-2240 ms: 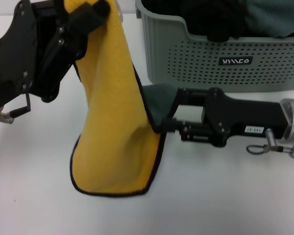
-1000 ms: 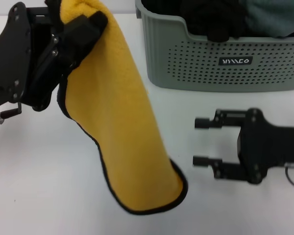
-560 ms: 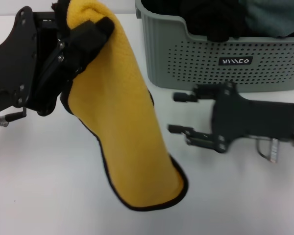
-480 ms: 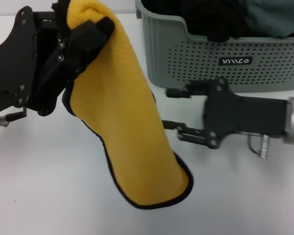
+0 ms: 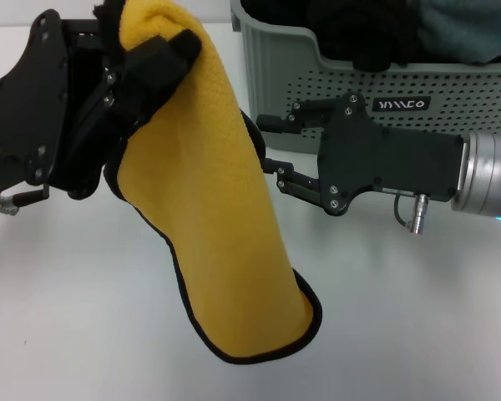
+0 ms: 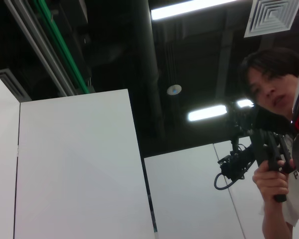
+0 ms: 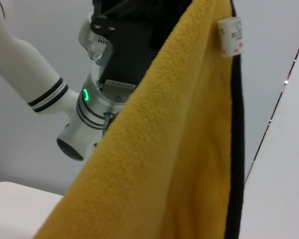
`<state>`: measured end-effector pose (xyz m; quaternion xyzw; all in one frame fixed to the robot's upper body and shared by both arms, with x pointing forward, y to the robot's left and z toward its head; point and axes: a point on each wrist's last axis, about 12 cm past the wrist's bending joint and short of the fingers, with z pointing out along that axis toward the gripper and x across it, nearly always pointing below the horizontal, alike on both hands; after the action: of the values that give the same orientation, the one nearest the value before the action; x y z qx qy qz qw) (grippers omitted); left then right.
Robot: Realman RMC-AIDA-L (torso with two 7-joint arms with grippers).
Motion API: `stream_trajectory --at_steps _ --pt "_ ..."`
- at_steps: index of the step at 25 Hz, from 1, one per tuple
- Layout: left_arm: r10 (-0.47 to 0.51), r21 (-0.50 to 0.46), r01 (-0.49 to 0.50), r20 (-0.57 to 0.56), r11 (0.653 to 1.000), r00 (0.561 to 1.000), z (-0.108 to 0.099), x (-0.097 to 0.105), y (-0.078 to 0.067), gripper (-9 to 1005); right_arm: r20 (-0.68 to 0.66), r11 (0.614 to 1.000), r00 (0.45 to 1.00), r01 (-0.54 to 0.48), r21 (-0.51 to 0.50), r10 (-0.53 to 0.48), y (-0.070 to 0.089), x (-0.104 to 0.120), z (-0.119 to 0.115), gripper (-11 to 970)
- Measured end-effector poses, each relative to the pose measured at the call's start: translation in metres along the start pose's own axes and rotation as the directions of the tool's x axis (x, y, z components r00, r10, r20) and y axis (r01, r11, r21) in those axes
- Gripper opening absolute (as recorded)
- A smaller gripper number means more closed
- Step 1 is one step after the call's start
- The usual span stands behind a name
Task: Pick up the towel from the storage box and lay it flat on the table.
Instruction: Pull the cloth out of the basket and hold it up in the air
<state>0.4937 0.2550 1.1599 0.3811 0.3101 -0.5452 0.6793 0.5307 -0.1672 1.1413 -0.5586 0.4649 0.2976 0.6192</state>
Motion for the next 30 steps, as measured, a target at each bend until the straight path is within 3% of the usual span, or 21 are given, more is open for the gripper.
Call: stream_trajectory --at_steps 7,21,26,30 --pt "0.002 0.000 -0.002 0.000 1.000 1.000 0.000 0.000 0.000 27 0.000 1.000 1.000 -0.014 -0.008 0.014 -0.003 0.001 0.003 348" --pt "-0.003 0.009 0.004 -0.002 1.000 1.000 0.000 0.000 -0.003 28 0.045 0.995 0.996 -0.074 -0.074 0.078 -0.005 0.006 0.007 22" --pt "-0.013 -0.024 0.013 -0.004 1.000 1.000 -0.007 0.000 -0.006 28 0.053 0.993 0.994 -0.090 -0.071 0.094 -0.002 0.001 0.001 16" --pt "-0.044 -0.084 0.043 -0.010 0.996 0.999 -0.020 -0.006 -0.009 28 0.059 0.998 0.996 -0.060 -0.023 0.061 0.001 -0.020 -0.021 13"
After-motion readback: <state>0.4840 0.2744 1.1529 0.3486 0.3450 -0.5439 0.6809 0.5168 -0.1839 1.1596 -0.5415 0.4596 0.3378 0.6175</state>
